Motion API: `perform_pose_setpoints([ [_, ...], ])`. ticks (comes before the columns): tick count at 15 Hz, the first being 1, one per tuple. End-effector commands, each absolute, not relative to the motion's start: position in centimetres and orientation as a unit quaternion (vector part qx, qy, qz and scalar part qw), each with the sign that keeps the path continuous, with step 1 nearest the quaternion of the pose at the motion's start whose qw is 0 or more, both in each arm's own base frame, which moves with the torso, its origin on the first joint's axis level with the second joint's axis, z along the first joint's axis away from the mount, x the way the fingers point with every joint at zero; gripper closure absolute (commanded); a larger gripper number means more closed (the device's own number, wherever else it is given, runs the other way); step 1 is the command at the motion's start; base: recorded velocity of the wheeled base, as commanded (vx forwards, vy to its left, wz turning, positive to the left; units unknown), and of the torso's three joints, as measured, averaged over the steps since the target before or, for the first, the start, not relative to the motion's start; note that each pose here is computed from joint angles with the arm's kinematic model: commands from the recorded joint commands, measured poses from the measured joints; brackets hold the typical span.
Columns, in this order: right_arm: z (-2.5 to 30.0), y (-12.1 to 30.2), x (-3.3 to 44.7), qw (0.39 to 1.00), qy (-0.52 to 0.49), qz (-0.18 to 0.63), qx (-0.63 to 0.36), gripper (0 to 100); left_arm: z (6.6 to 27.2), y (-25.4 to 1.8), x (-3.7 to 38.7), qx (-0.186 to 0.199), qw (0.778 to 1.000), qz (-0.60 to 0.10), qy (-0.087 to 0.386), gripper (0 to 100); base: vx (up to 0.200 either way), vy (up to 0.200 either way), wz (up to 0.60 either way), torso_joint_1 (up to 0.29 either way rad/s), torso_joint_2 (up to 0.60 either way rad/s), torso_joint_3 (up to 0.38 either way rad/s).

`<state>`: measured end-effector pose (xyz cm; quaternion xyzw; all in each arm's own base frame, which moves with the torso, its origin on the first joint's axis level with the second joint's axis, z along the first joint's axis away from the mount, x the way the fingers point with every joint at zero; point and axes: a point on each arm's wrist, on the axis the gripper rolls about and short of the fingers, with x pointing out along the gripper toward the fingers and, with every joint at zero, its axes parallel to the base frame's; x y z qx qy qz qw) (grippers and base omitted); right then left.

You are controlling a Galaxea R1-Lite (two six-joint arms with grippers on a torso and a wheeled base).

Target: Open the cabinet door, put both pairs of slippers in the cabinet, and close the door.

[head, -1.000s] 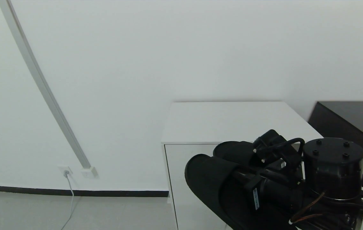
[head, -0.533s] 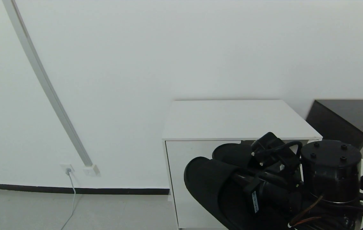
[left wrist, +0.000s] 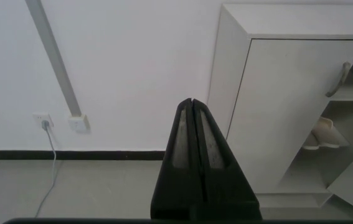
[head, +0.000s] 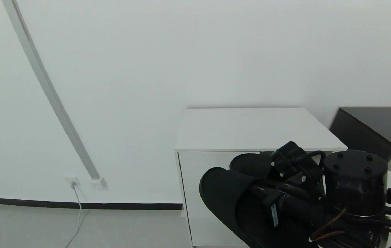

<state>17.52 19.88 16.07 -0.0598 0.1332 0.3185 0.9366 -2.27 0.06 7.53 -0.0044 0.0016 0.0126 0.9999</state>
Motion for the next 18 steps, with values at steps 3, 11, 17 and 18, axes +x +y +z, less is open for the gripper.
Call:
perform_pose_setpoints([
  [3, 15.99, 19.93, 17.54, 0.937, 0.134, 0.317, -0.061, 100, 7.54, 0.07, -2.27, -0.005, 1.000, 0.015, 0.001, 100, 0.000, -0.067, 0.00, 0.001, 0.00, 0.001],
  [11, 16.01, 19.90, 17.51, 0.937, 0.135, 0.318, -0.057, 100, 7.54, 0.07, -2.26, -0.005, 1.000, 0.015, 0.002, 100, 0.000, -0.200, 0.00, 0.004, 0.00, -0.001],
  [17, 16.00, 19.86, 17.86, 0.940, 0.128, 0.312, -0.052, 100, 7.54, 0.07, -2.27, -0.005, 1.000, 0.015, 0.001, 100, 0.000, -0.200, 0.00, 0.002, 0.00, 0.001],
  [18, 15.96, 19.84, 17.85, 0.940, 0.128, 0.311, -0.052, 100, 7.54, 0.07, -2.27, -0.006, 1.000, 0.015, 0.001, 100, 0.000, -0.200, 0.00, 0.002, 0.00, 0.002],
])
